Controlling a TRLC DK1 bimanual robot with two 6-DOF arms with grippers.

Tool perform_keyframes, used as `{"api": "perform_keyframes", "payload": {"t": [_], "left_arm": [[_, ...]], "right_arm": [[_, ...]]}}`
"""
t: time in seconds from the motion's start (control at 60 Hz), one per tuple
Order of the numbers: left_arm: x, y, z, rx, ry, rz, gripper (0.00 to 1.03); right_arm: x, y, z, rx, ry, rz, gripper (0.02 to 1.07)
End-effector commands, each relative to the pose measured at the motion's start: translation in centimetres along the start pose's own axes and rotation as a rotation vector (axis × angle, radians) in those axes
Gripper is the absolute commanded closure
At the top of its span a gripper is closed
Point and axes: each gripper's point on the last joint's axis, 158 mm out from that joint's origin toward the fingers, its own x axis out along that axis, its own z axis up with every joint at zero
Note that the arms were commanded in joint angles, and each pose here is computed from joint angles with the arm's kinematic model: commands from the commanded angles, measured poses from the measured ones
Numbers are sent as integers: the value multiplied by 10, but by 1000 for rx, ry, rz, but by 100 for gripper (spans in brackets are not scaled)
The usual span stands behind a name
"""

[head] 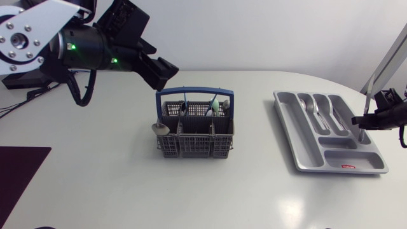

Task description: Unload the cutlery basket into the drawer organizer.

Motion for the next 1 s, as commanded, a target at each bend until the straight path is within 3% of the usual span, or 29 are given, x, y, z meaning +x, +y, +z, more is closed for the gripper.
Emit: {"api": "perform_keyframes", "payload": {"t": [0.0,0.4,0.533,0.717,0.983], "left_arm": [[-3,5,-11,18,18,25,8],[-14,0,-47,11,70,34,8],[-21,0,-53,21,71,40,8],[-32,1,-71,37,99,49,8],[-40,-16,-102,167,137,17,8]], "right_arm": [[11,-9,1,-12,7,-15,101],[50,-5,-8,-17,58,-27,99],[54,-1,-3,-27,58,-34,89],[63,3,2,-36,65,-41,86],[64,5,0,-32,68,-44,52]]}}
